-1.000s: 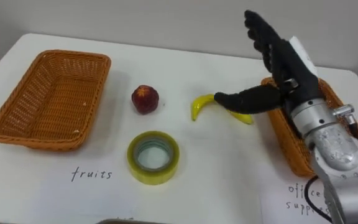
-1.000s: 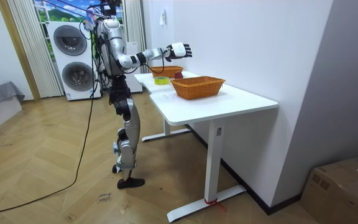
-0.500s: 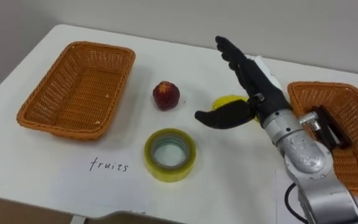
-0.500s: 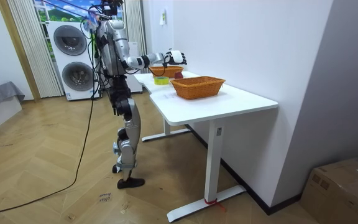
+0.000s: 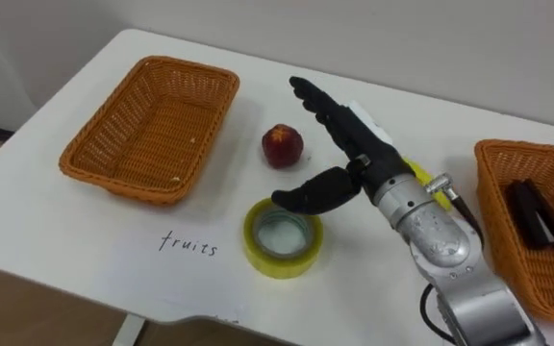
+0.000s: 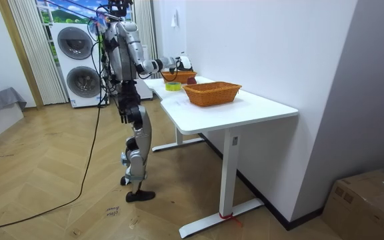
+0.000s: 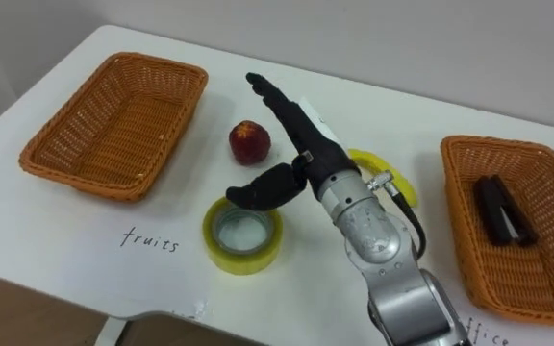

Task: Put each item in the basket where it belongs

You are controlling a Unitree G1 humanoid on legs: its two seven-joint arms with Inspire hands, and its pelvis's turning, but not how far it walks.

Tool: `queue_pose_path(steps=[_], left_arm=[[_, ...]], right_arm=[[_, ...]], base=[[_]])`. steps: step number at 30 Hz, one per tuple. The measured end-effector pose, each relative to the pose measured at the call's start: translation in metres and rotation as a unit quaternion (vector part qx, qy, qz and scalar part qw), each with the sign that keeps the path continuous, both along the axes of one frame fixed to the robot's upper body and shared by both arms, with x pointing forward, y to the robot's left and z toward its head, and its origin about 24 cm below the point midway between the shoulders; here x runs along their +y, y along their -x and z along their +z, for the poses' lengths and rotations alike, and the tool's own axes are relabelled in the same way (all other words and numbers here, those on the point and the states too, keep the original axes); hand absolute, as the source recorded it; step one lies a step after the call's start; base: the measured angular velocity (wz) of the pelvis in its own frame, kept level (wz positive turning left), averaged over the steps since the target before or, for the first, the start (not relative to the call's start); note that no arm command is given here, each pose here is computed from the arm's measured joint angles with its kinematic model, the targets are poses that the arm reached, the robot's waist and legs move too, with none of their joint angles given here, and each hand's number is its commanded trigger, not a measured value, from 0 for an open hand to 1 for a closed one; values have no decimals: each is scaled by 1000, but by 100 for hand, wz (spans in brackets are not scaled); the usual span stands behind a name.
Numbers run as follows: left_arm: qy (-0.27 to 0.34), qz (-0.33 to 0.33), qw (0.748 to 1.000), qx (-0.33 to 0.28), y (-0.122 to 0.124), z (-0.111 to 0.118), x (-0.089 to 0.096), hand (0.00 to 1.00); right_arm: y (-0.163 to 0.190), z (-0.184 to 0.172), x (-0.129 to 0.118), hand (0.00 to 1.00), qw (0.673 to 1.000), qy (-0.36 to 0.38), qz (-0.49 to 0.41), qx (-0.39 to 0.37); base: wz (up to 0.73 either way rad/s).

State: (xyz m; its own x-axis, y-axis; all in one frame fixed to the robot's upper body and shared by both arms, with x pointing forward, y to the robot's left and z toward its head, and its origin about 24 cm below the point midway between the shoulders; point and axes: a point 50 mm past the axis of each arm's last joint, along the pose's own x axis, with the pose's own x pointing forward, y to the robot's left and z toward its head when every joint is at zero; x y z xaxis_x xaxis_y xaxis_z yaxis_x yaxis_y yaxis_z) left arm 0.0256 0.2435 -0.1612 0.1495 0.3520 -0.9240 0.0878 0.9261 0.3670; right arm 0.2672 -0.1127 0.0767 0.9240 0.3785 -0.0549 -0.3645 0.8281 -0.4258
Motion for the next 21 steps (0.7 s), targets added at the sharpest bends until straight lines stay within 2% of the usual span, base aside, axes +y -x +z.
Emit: queue_pose_path(steps=[5, 21], left_arm=[[4, 2, 1000, 8, 4, -1, -3, 0], [8, 3, 1000, 29, 12, -3, -6, 0]], right_arm=[[-4, -16, -4, 0, 999, 15, -13, 34], [-4, -35, 0, 0, 997, 38, -21, 65]], base=[[0], [1]])
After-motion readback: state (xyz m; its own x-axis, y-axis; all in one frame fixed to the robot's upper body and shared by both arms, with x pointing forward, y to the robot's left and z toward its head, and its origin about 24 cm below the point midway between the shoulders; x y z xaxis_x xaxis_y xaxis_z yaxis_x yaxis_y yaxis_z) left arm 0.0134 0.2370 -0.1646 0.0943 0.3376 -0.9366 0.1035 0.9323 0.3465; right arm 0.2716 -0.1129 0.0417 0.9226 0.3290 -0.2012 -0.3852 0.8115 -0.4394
